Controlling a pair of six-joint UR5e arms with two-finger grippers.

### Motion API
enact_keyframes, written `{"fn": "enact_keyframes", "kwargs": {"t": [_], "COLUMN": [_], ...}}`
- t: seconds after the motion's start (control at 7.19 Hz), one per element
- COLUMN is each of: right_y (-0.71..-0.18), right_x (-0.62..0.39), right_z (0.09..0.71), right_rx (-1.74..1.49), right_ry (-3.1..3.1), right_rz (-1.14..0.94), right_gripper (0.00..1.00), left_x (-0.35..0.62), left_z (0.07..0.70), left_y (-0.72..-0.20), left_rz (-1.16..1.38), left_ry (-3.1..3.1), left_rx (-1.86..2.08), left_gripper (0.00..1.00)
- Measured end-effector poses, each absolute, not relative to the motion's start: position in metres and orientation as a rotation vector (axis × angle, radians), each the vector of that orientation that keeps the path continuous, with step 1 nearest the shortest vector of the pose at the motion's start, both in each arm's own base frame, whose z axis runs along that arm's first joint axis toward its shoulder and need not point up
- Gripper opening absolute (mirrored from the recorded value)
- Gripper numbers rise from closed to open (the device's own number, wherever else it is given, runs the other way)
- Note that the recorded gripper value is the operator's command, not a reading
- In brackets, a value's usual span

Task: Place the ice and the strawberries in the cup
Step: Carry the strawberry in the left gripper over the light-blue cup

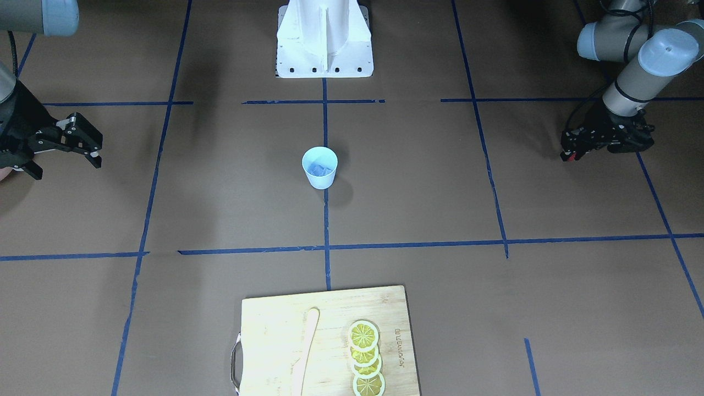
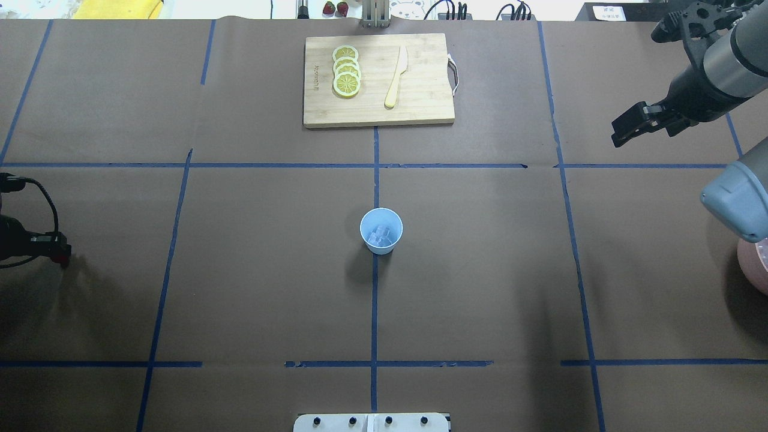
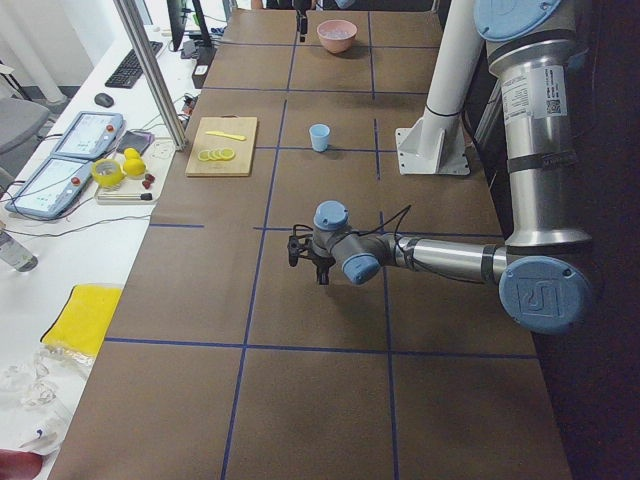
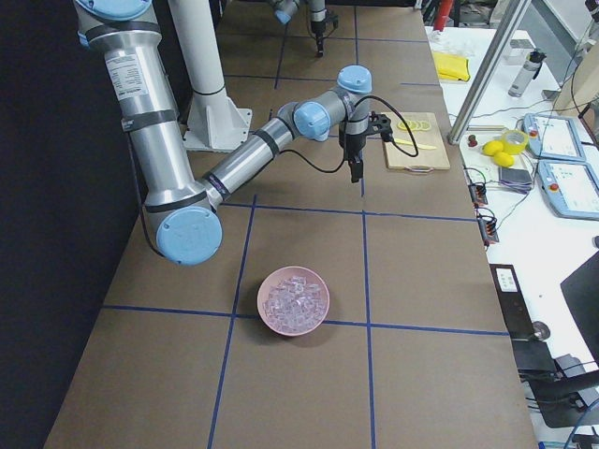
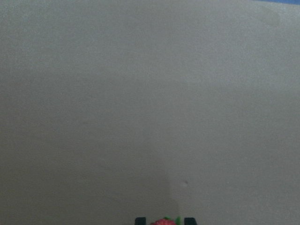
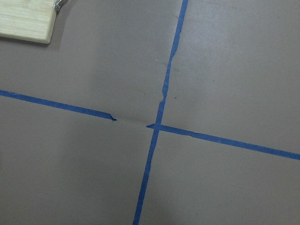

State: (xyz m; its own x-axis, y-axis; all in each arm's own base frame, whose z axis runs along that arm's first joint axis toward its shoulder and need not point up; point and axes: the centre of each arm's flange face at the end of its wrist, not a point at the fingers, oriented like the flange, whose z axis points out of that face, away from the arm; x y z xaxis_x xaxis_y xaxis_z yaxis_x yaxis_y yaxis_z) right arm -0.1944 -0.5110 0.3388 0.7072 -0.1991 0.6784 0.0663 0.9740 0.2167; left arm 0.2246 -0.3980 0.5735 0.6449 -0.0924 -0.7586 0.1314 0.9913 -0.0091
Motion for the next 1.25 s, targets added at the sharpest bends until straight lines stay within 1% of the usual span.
{"fn": "enact_keyframes", "kwargs": {"t": [0.28,0.56,0.84,1.25], "right_y": [-0.511,-0.504,-0.5,-0.507], "right_x": [-0.194,-0.184,-0.146,-0.067], "right_z": [0.339,0.348,0.376,0.439], "right_rx": [0.182,0.181,0.189,0.174], "right_ry": [-0.773,-0.765,-0.736,-0.73], "right_rz": [-0.148,-0.149,-0.158,-0.185], "right_gripper": [0.99,0.99,0.99,0.99], "left_x": [0.208,0.223,0.288,0.416], "left_z": [0.499,0.401,0.312,0.214], "left_y": [-0.403,-0.424,-0.444,-0.465], "left_rz": [-0.127,-0.103,-0.115,-0.138], "left_ry": [0.825,0.79,0.805,0.833], "left_rx": [0.005,0.003,0.005,0.021], "left_gripper": [0.0,0.0,0.0,0.0]}}
